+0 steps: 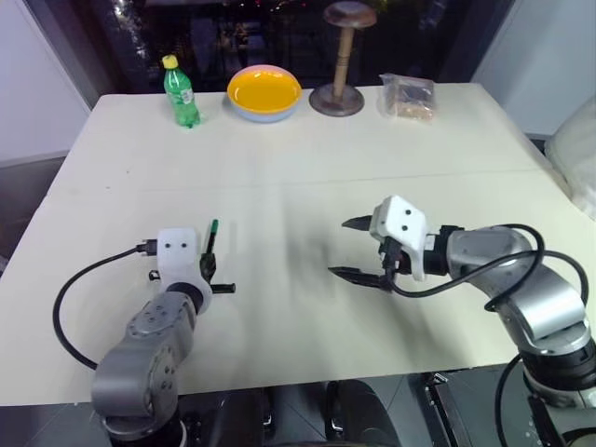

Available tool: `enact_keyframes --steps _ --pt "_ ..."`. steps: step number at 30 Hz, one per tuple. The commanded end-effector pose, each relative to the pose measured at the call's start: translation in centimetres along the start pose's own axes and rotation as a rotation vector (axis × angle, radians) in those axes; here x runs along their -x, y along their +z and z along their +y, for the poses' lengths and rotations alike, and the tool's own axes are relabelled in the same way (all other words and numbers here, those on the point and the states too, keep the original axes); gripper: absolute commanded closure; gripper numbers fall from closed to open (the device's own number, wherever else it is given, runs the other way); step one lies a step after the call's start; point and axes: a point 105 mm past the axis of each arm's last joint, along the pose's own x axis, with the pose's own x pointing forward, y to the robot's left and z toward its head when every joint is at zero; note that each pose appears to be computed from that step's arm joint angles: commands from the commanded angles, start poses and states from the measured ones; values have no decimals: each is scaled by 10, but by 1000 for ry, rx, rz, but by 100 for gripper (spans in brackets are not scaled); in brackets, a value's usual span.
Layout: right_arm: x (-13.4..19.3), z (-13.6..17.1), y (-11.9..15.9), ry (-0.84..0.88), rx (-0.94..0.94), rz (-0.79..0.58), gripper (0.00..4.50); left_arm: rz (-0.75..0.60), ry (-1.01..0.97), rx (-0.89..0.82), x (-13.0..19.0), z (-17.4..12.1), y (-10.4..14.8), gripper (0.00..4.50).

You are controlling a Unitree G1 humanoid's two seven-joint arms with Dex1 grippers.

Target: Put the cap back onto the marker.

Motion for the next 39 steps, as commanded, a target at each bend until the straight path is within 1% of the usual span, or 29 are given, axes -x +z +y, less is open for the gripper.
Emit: enact_keyframes --steps 1,7,20,22,23,24,25,28,29,31,35,39 --pt "3 0 11 3 41 -22 7 -33 -11 2 4 -3 7 450" --pt "3 1 13 4 43 -21 7 14 -54 -3 2 -11 -2 450" --pt "3 1 13 -6 43 -19 7 81 -98 -4 -3 -13 -14 450" --pt "3 1 13 -7 44 -20 0 87 -100 0 -2 -14 -16 348" --pt "3 1 13 -8 44 -19 0 87 -101 0 -2 -14 -15 314" --pt "3 1 12 -9 43 -20 0 87 -102 4 -2 -14 -15 270" --pt "3 1 12 -10 43 -19 0 86 -102 3 -3 -13 -15 207" --pt "3 1 12 -11 43 -20 0 84 -106 4 -3 -13 -14 53" --pt "3 1 12 -11 43 -19 0 82 -112 3 -3 -14 -14 7" --pt "4 1 12 -4 43 -18 0 65 -118 -8 -1 -14 -11 7" --pt "7 3 14 43 42 -26 0 -15 -121 -49 7 -11 5 7" --pt "12 2 18 105 41 -38 0 -87 -110 -77 23 -5 19 7"
